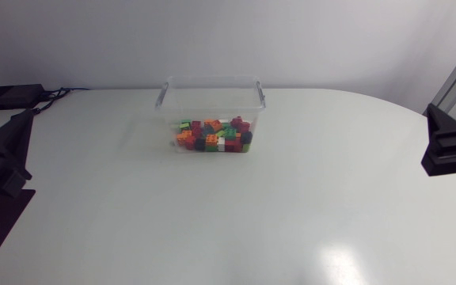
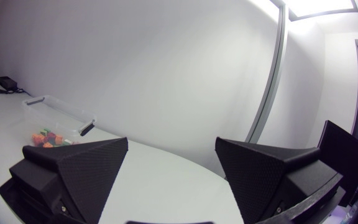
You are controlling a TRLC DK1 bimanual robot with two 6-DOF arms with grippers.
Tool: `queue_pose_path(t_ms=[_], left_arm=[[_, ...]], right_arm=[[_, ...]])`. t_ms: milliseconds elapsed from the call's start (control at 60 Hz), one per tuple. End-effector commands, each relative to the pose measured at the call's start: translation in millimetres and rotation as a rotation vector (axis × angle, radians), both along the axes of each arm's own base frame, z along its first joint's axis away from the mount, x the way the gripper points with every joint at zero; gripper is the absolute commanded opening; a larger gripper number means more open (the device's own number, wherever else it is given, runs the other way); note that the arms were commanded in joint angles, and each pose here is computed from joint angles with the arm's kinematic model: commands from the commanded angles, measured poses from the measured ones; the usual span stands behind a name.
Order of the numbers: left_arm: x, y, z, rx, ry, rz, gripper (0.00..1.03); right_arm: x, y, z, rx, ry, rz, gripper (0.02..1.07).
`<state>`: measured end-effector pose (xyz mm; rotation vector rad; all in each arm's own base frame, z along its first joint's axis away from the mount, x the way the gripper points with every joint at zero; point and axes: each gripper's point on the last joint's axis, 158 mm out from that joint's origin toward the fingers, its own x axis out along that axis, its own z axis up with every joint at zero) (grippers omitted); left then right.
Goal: Place the duplo bricks in the container
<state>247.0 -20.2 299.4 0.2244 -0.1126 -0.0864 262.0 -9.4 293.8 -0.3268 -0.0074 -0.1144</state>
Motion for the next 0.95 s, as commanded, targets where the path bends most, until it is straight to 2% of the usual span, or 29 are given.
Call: queue_pose_path(t_ms=[0, 700, 933], left_arm=[[2, 3, -19, -0.037, 0.025, 0.007, 0.99], [7, 17, -148, -0.219, 0.173, 0.075, 0.99], [7, 17, -149, -0.221, 0.175, 0.076, 0.99]], right_arm=[[0, -2, -22, 0.039, 0.023, -0.002, 1.03], [-8, 7, -143, 0.326, 0.062, 0.094, 1.03], [-8, 8, -145, 0.33, 0.062, 0.095, 1.03]])
